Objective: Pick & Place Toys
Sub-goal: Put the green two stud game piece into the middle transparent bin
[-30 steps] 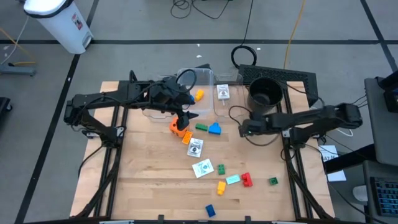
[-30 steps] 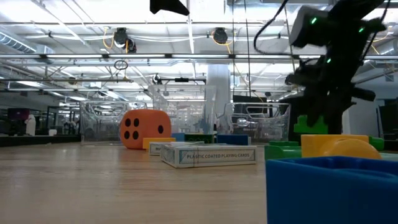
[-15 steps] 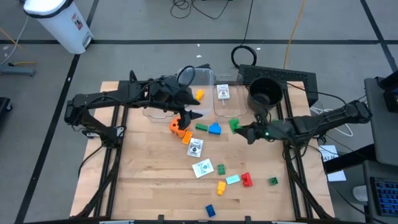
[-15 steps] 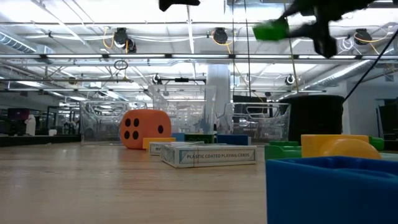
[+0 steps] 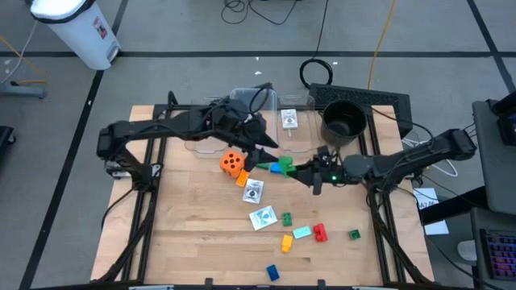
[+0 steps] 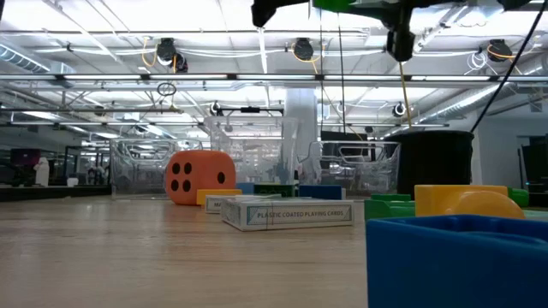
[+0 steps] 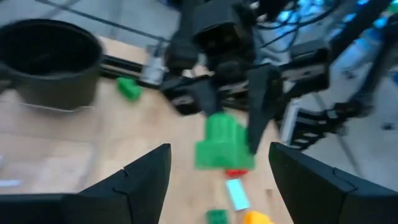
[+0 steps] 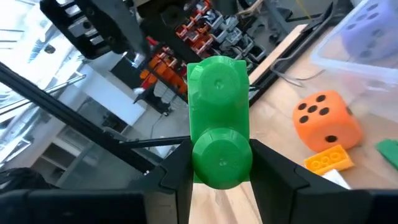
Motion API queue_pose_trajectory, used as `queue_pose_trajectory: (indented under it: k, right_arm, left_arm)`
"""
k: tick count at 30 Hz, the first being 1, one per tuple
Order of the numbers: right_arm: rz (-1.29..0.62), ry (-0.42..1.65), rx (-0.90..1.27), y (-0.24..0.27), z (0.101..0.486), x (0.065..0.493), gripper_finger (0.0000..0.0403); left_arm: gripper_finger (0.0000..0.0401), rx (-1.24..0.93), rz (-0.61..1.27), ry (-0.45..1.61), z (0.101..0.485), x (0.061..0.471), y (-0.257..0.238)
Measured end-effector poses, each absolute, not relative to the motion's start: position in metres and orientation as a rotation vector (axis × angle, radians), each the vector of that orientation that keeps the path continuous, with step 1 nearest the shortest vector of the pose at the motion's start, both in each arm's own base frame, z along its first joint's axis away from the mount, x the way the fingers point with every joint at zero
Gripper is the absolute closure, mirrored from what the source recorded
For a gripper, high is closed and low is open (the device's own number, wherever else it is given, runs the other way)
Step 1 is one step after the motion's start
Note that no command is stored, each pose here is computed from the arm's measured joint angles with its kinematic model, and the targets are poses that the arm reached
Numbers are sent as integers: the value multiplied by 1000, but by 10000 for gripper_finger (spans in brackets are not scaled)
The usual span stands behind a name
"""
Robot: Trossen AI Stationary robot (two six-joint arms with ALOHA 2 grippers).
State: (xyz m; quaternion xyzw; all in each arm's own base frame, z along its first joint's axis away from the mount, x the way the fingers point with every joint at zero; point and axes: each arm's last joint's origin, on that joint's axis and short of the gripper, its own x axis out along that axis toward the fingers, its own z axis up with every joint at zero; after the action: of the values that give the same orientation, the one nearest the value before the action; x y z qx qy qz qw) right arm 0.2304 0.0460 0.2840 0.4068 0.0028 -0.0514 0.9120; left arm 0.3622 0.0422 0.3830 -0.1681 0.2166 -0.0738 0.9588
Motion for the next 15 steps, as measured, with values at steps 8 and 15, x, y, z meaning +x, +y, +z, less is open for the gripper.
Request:
queue_pose_trajectory:
  k: [8, 15]
  right_arm:
    - [-22, -2, 850, 50, 282, 240, 285]
    - [-1, -24, 829, 50, 285, 238, 285]
  left_arm:
    - [123, -430, -278, 453, 369, 380, 36]
    - [123, -468, -298, 481, 361, 386, 35]
